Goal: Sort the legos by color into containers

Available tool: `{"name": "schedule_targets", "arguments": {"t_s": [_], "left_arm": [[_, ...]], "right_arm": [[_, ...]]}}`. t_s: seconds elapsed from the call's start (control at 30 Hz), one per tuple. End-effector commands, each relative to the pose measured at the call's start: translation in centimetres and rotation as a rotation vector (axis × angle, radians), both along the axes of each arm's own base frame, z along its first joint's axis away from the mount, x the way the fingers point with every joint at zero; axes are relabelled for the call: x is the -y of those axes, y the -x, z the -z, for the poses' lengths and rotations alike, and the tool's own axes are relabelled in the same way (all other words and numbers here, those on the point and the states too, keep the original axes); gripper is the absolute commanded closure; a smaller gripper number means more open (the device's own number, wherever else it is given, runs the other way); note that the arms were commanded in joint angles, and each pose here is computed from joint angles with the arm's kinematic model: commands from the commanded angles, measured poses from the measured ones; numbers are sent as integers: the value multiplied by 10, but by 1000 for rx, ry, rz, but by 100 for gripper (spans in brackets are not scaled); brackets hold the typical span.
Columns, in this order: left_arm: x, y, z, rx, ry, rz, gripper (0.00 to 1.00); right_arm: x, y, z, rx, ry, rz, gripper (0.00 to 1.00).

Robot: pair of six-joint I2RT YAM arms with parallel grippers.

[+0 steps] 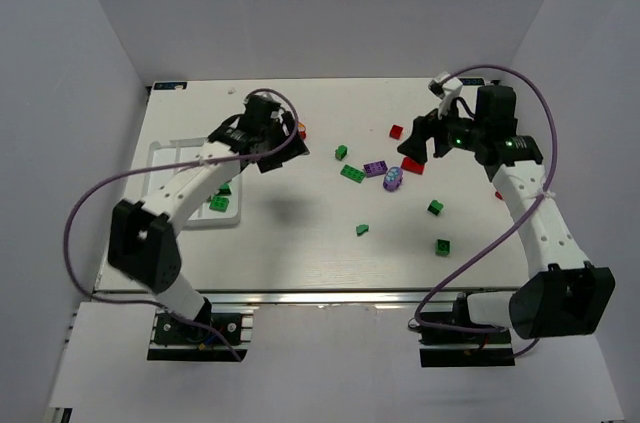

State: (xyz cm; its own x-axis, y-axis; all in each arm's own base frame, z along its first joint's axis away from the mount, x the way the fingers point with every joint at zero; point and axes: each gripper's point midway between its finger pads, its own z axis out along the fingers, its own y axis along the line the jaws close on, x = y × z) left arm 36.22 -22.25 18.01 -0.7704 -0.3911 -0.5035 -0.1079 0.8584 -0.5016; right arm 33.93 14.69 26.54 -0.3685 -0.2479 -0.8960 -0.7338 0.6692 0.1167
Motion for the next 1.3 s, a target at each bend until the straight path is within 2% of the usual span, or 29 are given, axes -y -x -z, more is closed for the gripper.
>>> {"name": "schedule_targets", "arguments": {"t_s": [0.0,0.03,0.1,0.13,0.2,0.27,0.3,0.6,1.27], "left_arm": [[-6,-51,5,-13,-156,-131,16],[-8,-63,29,-51,-217,-158,17],[-3,-84,21,-43,-242,-178,18],[-3,-93,44,-79,-290,-189,18],[4,-111,39,-59,-291,-189,21],[7,-120,61,-86,-321,-187,21],[8,-128,55,-68,-320,-196,22],[-3,-148,84,-81,-396,-224,21],[-6,-171,119,-47,-412,-167,33]], "right_arm": [[4,27,-7,41,-37,-46,13],[5,31,0,29,-40,-43,13],[5,33,-2,53,-45,-42,13],[6,34,0,49,-51,-35,13],[5,36,5,42,-62,-32,13],[5,38,13,14,-78,-21,13],[5,40,13,11,-83,-21,13],[7,41,27,4,-106,0,13],[4,37,31,-32,-137,1,13]]}}
